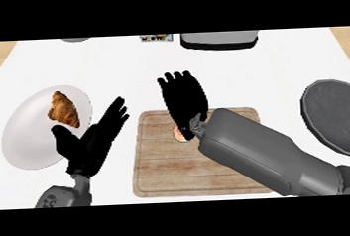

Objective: Pick the cupcake from the cutting board and place it in the pan

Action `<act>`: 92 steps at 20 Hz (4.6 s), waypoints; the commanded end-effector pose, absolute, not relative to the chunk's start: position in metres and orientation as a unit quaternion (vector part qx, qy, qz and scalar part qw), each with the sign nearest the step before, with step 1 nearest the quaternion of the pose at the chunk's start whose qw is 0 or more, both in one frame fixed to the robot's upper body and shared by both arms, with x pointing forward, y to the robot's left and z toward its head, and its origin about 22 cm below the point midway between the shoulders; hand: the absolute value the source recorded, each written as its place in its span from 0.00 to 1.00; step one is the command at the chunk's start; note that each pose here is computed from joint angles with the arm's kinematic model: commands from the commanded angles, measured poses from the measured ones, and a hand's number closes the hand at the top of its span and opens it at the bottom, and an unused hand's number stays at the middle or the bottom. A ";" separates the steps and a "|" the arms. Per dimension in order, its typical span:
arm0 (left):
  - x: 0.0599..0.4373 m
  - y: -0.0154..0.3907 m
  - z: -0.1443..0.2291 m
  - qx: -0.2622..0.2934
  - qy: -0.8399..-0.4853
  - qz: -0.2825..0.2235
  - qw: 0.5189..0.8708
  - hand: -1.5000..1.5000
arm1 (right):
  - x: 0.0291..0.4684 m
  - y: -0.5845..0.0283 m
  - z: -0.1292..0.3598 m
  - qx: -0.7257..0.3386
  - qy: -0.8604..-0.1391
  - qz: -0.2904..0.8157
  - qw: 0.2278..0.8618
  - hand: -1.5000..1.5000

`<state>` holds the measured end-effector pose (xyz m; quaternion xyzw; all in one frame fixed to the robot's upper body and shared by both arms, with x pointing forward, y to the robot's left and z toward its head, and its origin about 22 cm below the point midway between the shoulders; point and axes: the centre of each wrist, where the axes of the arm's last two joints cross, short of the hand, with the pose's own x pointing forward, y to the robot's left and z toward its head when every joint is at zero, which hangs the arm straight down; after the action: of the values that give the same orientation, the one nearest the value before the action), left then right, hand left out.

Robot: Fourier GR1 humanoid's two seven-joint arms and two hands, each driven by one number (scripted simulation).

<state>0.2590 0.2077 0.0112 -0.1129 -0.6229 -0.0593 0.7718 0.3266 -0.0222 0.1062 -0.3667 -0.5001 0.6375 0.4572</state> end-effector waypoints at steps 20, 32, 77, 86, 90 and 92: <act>0.266 0.217 0.019 -0.122 -0.620 -0.068 0.772 0.50 | 0.311 0.049 0.077 -0.446 -0.131 0.743 0.481 0.00; 0.256 0.219 0.013 -0.110 -0.622 -0.061 0.773 0.50 | 0.313 0.052 0.072 -0.495 -0.104 0.740 0.443 0.00; 0.230 0.241 0.001 -0.070 -0.614 0.017 0.786 0.50 | 0.270 -0.087 0.152 -0.385 -0.668 0.277 0.574 1.00; 0.249 0.232 0.017 -0.088 -0.622 -0.016 0.778 0.50 | 0.230 -0.208 0.118 -0.448 -0.652 0.190 0.581 1.00; 0.257 0.225 0.019 -0.091 -0.629 -0.026 0.771 0.50 | 0.218 -0.251 0.074 -0.501 -0.631 0.202 0.556 1.00; 0.245 0.233 0.013 -0.107 -0.621 -0.038 0.775 0.50 | 0.237 -0.277 0.092 -0.517 -0.622 0.188 0.557 1.00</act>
<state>0.2459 0.2317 0.0165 -0.0945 -0.6247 -0.0243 0.7747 0.2346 -0.2328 0.0940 -0.4800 -0.6337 0.2078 0.5700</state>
